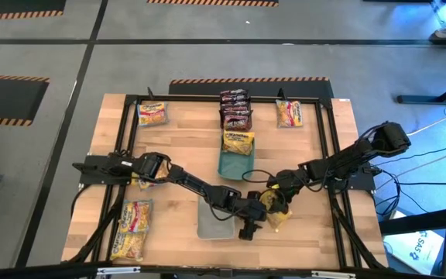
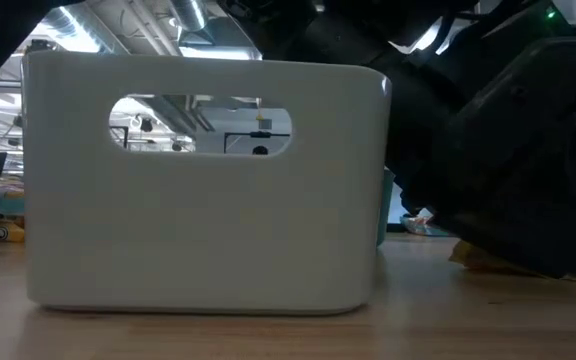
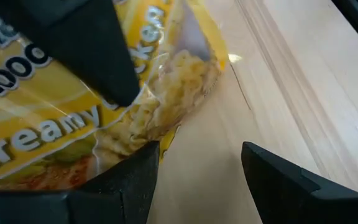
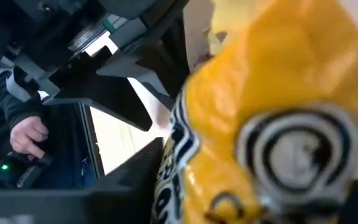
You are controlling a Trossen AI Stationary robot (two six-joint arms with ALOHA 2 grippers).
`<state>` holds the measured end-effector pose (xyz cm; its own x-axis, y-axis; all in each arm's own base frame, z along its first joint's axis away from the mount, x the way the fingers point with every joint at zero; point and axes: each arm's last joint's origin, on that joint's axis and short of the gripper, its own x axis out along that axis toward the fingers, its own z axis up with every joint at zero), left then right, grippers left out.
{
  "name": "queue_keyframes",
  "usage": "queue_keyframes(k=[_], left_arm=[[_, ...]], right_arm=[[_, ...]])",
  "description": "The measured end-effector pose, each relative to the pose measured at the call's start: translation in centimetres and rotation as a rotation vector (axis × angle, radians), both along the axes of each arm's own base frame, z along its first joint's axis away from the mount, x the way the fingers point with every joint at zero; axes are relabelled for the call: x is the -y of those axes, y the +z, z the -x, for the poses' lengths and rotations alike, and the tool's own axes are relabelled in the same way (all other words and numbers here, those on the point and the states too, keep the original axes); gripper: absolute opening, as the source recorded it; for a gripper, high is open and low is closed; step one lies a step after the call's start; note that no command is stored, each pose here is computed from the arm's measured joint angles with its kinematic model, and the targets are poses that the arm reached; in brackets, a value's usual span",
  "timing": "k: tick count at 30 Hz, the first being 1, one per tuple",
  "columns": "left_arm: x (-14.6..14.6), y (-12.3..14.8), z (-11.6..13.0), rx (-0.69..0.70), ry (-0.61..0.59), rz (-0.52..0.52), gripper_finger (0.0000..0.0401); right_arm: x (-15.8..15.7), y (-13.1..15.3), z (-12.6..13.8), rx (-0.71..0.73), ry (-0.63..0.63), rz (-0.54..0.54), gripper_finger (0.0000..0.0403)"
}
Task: Sort Maruchan noodles
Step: Put the yellow noodle pack into the green bin
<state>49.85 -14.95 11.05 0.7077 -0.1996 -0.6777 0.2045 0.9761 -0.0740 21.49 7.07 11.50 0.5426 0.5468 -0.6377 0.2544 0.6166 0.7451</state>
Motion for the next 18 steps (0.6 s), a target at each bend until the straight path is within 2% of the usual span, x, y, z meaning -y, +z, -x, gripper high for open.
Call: queue_keyframes(k=[3,5,11,15,18], left_arm=[[0.0,0.1,0.0,0.002,-0.001,0.001,0.0224],[0.1,0.1,0.0,-0.001,-0.012,0.011,0.0224],[-0.1,1.7,0.8,-0.062,-0.060,0.019,0.0224],[-0.2,4.5,1.6,-0.070,-0.061,0.011,0.0224],[-0.7,6.9,2.4,-0.084,-0.067,-0.012,0.0224]], right_arm=[[0.0,0.0,0.0,0.004,-0.008,0.005,0.0122],[0.0,0.1,-0.1,0.014,-0.011,0.014,0.0104],[0.1,0.2,-0.2,0.052,-0.017,0.043,0.0106],[0.1,0.4,-0.2,0.077,0.011,0.068,0.0129],[0.2,0.7,0.0,0.110,0.028,0.092,0.0125]])
